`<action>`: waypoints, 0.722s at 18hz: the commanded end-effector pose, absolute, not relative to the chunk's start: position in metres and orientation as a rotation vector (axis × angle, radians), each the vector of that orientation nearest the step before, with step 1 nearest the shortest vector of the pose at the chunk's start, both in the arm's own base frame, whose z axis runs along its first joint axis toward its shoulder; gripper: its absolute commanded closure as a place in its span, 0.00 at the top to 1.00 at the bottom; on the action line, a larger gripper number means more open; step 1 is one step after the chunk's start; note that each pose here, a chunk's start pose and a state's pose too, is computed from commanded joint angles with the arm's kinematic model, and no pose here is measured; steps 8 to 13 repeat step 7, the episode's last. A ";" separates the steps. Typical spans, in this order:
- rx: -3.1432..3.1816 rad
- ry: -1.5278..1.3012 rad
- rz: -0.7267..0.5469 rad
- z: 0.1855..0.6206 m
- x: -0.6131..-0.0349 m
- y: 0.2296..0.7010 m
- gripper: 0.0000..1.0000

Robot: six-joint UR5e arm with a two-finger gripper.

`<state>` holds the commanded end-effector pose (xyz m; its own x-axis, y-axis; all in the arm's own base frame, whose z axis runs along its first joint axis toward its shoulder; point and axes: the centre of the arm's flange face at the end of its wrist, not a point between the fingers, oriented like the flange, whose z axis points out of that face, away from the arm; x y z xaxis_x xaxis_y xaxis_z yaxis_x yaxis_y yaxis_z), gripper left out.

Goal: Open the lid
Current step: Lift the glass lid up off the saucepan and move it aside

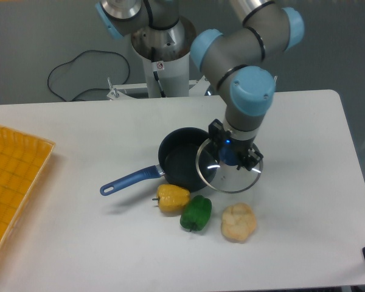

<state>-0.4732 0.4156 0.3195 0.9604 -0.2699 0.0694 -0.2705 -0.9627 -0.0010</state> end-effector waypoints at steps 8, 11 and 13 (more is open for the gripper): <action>3.099 -0.430 0.111 0.306 -0.497 0.410 0.44; 3.099 -0.430 0.111 0.306 -0.497 0.410 0.44; 3.099 -0.430 0.111 0.306 -0.497 0.410 0.44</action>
